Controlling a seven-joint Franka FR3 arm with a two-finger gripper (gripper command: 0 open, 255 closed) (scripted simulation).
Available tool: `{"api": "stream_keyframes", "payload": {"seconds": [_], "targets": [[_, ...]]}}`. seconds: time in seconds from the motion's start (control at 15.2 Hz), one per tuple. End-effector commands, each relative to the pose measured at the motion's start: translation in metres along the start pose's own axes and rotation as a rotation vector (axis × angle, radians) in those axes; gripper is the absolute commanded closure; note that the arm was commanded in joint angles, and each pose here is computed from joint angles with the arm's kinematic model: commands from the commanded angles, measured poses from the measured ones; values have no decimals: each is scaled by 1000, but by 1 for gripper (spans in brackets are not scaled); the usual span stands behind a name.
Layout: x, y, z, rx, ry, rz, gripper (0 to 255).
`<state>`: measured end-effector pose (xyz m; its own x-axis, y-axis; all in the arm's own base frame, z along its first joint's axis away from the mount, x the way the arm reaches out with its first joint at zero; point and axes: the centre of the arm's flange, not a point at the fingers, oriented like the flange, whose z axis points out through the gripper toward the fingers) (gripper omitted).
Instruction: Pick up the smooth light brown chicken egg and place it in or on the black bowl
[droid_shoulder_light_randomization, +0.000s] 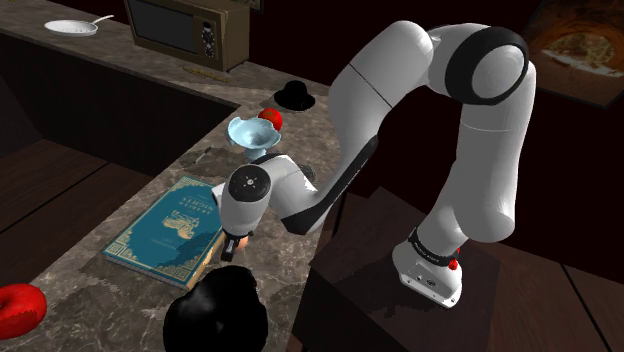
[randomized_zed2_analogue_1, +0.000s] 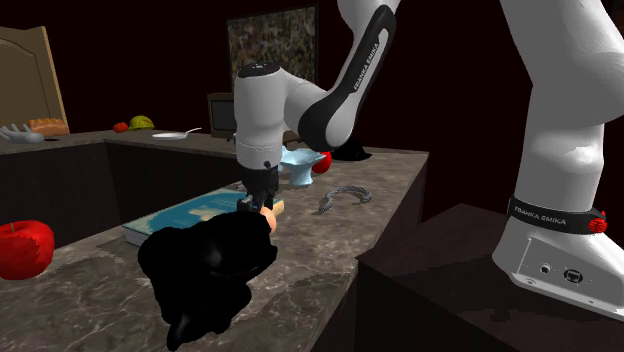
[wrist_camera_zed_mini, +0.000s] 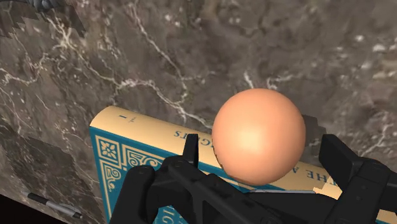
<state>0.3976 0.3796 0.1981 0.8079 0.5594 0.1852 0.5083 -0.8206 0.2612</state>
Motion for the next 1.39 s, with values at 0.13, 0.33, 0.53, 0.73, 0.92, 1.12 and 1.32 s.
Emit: {"api": "stream_keyframes", "payload": {"seconds": [0.13, 0.33, 0.53, 0.73, 0.92, 1.12, 1.32], "targets": [[0, 0, 1, 0, 1, 0, 0], [0, 0, 1, 0, 0, 0, 0], [0, 0, 1, 0, 0, 0, 255], [0, 0, 1, 0, 0, 0, 255], [0, 0, 1, 0, 0, 0, 255], [2, 3, -9, 0, 1, 0, 255], [5, 7, -24, 0, 1, 0, 255]]}}
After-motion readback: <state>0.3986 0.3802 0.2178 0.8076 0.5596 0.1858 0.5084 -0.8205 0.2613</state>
